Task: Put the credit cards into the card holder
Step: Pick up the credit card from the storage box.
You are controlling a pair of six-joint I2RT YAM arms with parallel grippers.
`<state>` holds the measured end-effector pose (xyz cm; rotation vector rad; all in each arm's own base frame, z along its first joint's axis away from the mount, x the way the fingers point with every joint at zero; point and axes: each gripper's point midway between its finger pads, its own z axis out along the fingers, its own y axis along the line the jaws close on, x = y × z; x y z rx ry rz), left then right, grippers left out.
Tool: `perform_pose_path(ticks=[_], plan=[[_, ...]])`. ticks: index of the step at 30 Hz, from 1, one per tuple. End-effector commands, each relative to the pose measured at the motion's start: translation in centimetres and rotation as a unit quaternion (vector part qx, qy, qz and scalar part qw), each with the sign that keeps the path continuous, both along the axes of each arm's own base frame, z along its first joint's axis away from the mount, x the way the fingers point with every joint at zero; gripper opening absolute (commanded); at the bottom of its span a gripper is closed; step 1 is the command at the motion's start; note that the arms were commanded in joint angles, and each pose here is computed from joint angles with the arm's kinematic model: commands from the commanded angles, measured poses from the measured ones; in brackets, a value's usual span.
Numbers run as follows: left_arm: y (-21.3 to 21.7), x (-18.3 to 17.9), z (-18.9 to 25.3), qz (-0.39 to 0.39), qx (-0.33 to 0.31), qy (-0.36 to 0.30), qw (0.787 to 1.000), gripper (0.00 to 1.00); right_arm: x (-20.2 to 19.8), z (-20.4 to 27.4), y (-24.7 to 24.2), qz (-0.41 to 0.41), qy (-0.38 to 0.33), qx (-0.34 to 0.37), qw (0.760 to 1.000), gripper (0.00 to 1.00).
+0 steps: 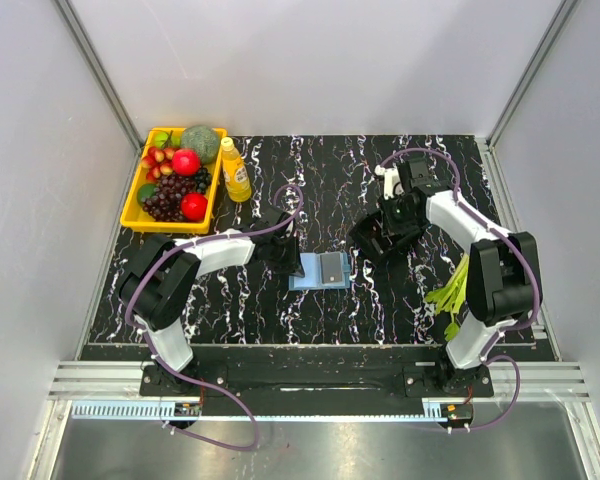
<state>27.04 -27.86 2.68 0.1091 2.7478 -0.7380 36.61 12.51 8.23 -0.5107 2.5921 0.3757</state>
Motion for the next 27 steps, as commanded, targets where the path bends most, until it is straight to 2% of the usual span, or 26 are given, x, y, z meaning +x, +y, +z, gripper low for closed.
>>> perform_pose_path(ticks=[1, 6, 7, 10, 11, 13, 16, 19, 20, 21, 22, 27], plan=[[-0.6, 0.5, 1.0, -0.009, -0.019, -0.015, 1.0, 0.1, 2.7, 0.8, -1.4, -0.028, -0.045, -0.043, 0.998, 0.13], [-0.6, 0.6, 1.1, -0.006, -0.019, -0.015, 1.0, 0.1, 5.2, 0.3, -2.6, -0.043, -0.062, -0.087, 0.993, 0.2], [-0.6, 0.6, 1.0, -0.005, -0.018, -0.015, 1.0, 0.1, 5.8, 0.5, -3.5, -0.06, -0.07, -0.108, 0.99, 0.27], [-0.6, 0.6, 1.0, -0.005, -0.018, -0.015, 1.0, 0.1, 6.6, 1.5, -5.0, -0.081, -0.094, -0.144, 0.982, 0.28], [-0.6, 0.6, 1.0, -0.006, -0.017, -0.016, 1.0, 0.1, 6.7, 1.8, -5.1, -0.085, -0.1, -0.147, 0.98, 0.35], [-0.6, 0.7, 1.0, -0.005, -0.017, -0.016, 1.0, 0.1, 6.7, 2.3, -5.4, -0.082, -0.107, -0.151, 0.979, 0.39], [-0.9, 0.8, 0.8, -0.009, -0.019, -0.012, 1.0, 0.1, 6.3, 2.1, -4.4, -0.061, -0.105, -0.134, 0.984, 0.54], [-1.0, 0.9, 0.8, -0.011, -0.02, -0.012, 1.0, 0.1, 6.2, 1.2, -3.6, -0.052, -0.095, -0.129, 0.986, 0.56], [-1.0, 0.9, 0.8, -0.01, -0.019, -0.012, 1.0, 0.1, 6.3, 0.8, -3.6, -0.054, -0.094, -0.133, 0.985, 0.66], [-1.0, 0.9, 0.8, -0.01, -0.019, -0.012, 1.0, 0.1, 6.2, 0.5, -3.6, -0.054, -0.092, -0.138, 0.985, 0.68], [-0.9, 0.8, 0.7, -0.011, -0.018, -0.011, 1.0, 0.1, 6.4, 0.2, -3.5, -0.055, -0.093, -0.142, 0.984, 0.94], [-0.9, 0.9, 0.6, -0.012, -0.016, -0.009, 1.0, 0.1, 7.0, -1.7, -3.8, -0.06, -0.097, -0.187, 0.976, 0.96]])
